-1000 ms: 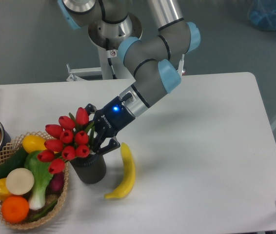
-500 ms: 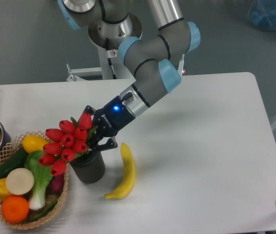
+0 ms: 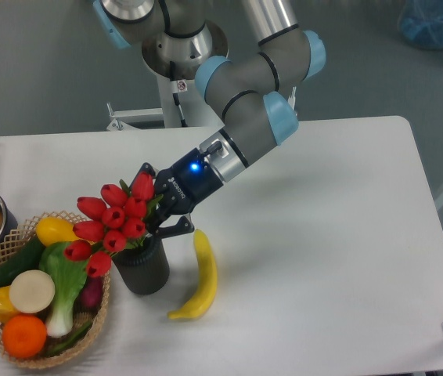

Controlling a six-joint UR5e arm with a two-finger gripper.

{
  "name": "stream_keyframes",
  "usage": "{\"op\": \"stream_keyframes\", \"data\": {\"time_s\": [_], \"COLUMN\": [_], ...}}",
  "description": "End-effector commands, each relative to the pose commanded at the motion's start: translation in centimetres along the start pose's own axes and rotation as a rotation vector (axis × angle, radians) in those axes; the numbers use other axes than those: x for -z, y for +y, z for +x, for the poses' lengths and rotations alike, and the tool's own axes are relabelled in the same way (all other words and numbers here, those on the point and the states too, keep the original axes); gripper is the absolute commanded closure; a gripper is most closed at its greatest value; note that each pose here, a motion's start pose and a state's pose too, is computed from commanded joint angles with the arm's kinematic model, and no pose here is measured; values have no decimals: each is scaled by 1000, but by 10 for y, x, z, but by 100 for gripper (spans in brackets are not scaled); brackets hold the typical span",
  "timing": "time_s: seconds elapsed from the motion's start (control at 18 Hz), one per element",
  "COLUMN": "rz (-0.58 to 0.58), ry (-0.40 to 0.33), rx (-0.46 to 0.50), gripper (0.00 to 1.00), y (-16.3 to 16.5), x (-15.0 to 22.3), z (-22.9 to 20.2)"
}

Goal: Pick up the flowers from the vase
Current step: 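Close the gripper on the tulip stems, then lift the gripped tulips up out of the black vase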

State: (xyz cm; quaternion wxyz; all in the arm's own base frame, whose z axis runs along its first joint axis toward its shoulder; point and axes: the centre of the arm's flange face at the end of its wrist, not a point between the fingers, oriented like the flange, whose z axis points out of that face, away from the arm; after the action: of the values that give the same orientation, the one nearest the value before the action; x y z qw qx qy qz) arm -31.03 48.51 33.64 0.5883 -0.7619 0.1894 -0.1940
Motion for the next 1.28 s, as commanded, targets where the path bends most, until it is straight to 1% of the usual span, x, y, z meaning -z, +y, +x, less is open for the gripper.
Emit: {"op": "stream_keyframes", "data": {"time_s": [0.28,0.56,0.89,1.28], "rz": [53,156,231,250], "ry": [-10,0,15,22], "rx": [0,8,7,26], "gripper": [59,58,58,58], "y": [-8,-16,-25,-38], "x": [12,18,20,23], "z": [8,15,18,24]}}
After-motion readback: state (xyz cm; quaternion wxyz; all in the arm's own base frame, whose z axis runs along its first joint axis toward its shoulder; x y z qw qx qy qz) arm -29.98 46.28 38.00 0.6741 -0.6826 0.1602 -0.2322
